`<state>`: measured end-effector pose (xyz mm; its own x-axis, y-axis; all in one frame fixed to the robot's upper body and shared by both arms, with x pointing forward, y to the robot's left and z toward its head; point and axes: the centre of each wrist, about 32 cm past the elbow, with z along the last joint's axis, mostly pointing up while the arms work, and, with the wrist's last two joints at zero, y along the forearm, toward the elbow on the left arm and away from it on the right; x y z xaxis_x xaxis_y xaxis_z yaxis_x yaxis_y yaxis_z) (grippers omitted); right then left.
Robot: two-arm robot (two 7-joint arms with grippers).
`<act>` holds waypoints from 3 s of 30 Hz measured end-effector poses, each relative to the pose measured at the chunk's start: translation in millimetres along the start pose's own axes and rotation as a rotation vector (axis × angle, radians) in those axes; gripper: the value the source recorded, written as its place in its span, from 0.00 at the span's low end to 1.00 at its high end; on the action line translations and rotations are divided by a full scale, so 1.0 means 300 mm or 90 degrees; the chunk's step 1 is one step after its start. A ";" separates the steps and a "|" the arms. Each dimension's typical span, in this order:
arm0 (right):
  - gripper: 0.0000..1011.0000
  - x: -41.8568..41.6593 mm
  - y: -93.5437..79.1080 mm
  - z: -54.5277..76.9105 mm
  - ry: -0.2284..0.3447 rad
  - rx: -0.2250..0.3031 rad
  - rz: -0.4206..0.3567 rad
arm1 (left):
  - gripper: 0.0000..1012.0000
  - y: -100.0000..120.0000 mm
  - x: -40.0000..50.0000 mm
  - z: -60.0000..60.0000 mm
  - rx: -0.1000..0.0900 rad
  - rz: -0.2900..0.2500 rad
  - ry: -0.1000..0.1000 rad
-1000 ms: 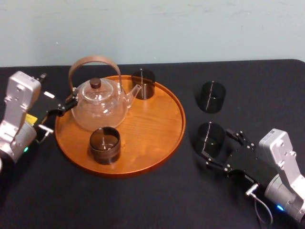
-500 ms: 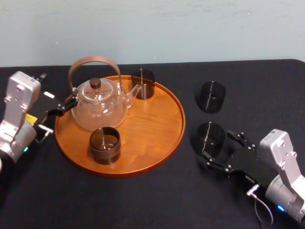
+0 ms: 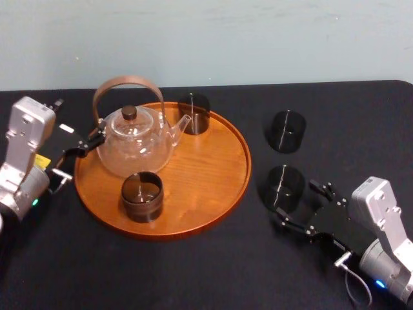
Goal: Pick up the glass from the table and place it on the tray.
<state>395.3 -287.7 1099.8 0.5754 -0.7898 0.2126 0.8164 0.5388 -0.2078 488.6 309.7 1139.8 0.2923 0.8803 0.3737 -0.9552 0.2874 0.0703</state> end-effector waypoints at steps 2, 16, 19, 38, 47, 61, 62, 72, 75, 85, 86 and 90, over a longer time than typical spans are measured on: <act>0.99 0.000 0.001 -0.006 0.003 -0.003 -0.001 | 1.00 0.000 0.000 0.000 0.000 0.000 0.000; 0.99 0.014 0.025 -0.033 0.013 -0.018 -0.007 | 1.00 0.000 0.000 0.000 0.000 0.000 0.000; 0.99 0.021 0.040 -0.036 0.014 -0.021 -0.007 | 1.00 0.000 0.000 0.000 0.000 0.000 0.000; 0.99 0.059 0.152 -0.029 0.021 -0.017 0.016 | 1.00 0.000 0.000 0.000 0.000 0.000 0.000; 0.99 0.062 0.206 -0.030 0.030 -0.016 0.029 | 1.00 0.000 0.000 0.000 0.000 0.000 0.000; 0.91 0.062 0.214 -0.028 0.034 -0.018 0.027 | 1.00 0.000 0.000 0.000 0.000 0.000 0.000; 0.91 0.062 0.213 -0.028 0.034 -0.017 0.027 | 1.00 0.000 0.000 0.000 0.000 0.000 0.000; 0.91 0.067 0.206 -0.017 0.033 -0.009 0.037 | 1.00 0.000 0.000 0.000 0.000 0.000 0.000; 0.91 0.066 0.204 -0.002 0.031 -0.007 0.041 | 1.00 0.000 0.000 0.000 0.000 0.000 0.000; 0.91 0.062 0.202 0.072 0.016 0.004 0.050 | 1.00 0.000 0.000 0.000 0.000 0.000 0.000; 0.91 0.060 0.203 0.084 0.013 0.007 0.052 | 1.00 0.000 0.000 0.000 0.000 0.000 0.000; 0.91 0.059 0.210 0.115 0.005 0.012 0.055 | 1.00 0.000 0.000 0.000 0.000 0.000 0.000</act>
<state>458.5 -257.7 1123.4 0.6440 -0.7417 0.1877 0.7641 0.6109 -0.2073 488.6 309.7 1139.8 0.2923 0.8803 0.3738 -0.9553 0.2873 0.0703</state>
